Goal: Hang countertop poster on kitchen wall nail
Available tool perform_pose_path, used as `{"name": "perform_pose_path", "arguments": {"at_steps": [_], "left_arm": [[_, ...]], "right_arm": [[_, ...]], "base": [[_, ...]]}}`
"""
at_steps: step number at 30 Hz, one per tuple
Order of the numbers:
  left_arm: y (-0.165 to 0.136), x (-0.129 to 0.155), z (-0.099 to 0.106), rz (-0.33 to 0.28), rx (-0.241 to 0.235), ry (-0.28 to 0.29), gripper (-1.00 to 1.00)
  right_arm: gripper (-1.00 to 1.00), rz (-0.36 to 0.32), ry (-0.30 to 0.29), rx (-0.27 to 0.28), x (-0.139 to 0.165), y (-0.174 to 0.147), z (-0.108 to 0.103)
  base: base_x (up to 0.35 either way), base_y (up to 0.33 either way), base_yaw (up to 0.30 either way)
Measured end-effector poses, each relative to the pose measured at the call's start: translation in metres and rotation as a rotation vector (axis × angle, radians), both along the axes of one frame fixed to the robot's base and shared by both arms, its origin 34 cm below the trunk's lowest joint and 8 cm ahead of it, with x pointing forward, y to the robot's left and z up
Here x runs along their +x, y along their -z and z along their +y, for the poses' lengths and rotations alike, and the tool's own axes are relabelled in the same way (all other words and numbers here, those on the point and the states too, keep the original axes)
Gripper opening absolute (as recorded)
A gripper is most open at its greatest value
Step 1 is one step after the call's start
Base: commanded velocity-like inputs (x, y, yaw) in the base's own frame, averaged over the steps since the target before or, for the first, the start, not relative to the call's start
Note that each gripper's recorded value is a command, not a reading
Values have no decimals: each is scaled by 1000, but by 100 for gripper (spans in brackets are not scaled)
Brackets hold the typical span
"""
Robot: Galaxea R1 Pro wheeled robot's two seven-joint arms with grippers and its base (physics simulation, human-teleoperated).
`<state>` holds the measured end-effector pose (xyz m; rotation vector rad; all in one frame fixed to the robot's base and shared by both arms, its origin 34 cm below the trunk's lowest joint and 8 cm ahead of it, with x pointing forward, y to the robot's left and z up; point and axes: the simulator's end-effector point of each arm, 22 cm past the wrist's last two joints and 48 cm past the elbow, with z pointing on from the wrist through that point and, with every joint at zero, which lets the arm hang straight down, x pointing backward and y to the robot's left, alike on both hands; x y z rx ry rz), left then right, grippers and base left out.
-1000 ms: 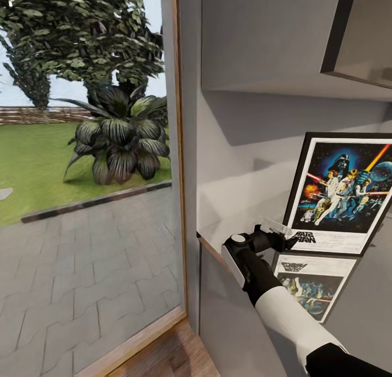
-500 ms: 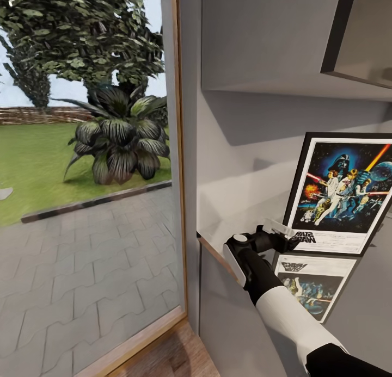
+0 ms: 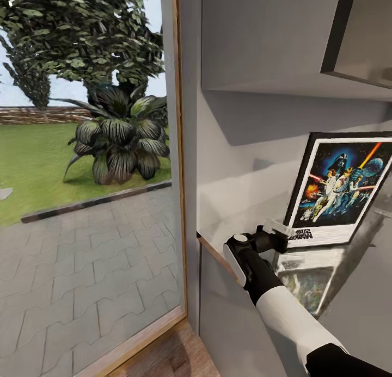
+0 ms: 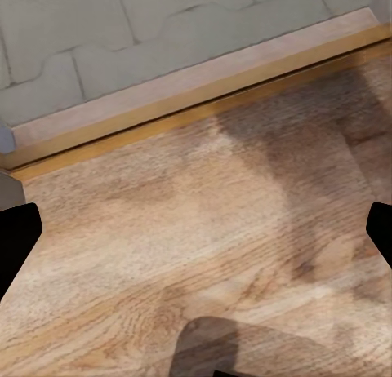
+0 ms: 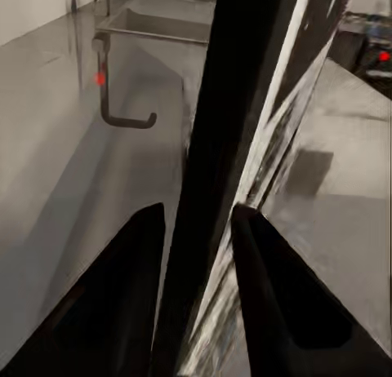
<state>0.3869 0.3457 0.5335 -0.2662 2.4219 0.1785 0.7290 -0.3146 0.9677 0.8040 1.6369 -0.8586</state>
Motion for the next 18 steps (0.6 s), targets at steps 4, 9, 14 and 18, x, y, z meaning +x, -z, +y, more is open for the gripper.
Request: {"name": "perform_pose_path", "arguments": {"at_steps": [4, 9, 14, 18], "left_arm": [[0, 0, 0, 0, 0, 0, 100], [0, 0, 0, 0, 0, 0, 100], [0, 0, 0, 0, 0, 0, 100], [0, 0, 0, -1, 0, 0, 100]], "right_arm": [[-100, 1, -1, 2, 0, 1, 0], [-100, 0, 0, 1, 0, 0, 0], [-100, 0, -1, 1, 0, 0, 0], [-100, -1, -1, 1, 0, -1, 0]], "base": [[0, 0, 0], [0, 0, 0], [0, 0, 0], [0, 0, 0]]}}
